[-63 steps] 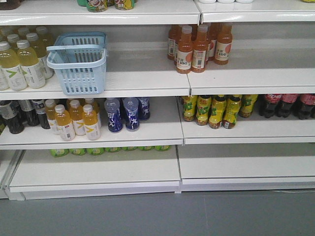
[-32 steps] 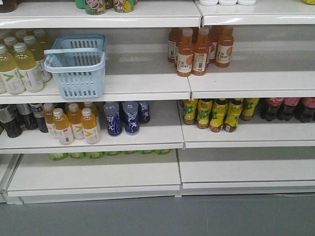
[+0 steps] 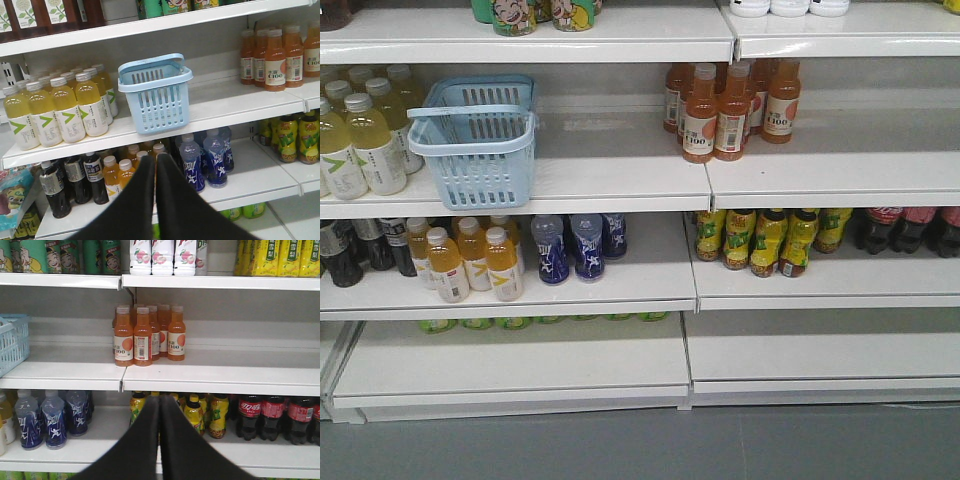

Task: Place coke in basket with both arms
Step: 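Drive closer and align the base with the light-blue basket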

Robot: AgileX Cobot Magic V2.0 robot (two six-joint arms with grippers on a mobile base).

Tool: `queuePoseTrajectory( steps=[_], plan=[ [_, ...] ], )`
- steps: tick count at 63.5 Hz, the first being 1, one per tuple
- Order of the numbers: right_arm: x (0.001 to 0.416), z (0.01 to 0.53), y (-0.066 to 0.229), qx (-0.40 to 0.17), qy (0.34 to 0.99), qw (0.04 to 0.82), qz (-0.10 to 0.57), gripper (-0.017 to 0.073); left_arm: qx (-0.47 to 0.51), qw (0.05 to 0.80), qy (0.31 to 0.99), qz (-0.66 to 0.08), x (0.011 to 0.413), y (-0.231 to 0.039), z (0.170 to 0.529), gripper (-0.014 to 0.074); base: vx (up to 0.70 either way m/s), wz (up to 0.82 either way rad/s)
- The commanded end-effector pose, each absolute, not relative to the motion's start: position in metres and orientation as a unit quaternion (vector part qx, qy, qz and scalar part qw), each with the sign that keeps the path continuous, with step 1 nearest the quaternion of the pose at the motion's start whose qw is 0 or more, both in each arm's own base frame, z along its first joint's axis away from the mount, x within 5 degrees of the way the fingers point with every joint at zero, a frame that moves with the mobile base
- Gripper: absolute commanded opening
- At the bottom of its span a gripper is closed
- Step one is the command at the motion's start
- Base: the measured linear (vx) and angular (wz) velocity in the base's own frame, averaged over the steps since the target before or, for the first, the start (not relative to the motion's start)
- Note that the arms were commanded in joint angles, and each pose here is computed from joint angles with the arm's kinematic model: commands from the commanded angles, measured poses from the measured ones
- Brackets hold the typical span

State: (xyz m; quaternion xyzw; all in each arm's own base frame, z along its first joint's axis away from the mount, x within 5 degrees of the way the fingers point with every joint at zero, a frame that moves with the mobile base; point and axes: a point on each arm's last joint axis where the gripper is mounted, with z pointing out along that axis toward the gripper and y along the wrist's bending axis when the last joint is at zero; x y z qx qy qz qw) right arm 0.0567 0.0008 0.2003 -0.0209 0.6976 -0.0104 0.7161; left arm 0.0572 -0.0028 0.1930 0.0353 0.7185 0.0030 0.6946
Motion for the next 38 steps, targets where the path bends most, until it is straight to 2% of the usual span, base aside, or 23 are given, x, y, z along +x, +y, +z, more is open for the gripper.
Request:
queuePoseTrajectory(
  steps=[1, 38],
  plan=[
    [0.0557, 0.2047, 0.0009, -0.022, 0.67, 0.742, -0.013, -0.001, 0.03, 0.742, 0.67, 0.004, 0.0539, -0.0021, 0.213, -0.0006, 0.05, 0.0],
    [0.0557, 0.2048, 0.0009, -0.022, 0.669, 0.742, -0.013, -0.001, 0.03, 0.742, 0.67, 0.004, 0.0539, -0.0021, 0.213, -0.0006, 0.04, 0.0]
  ],
)
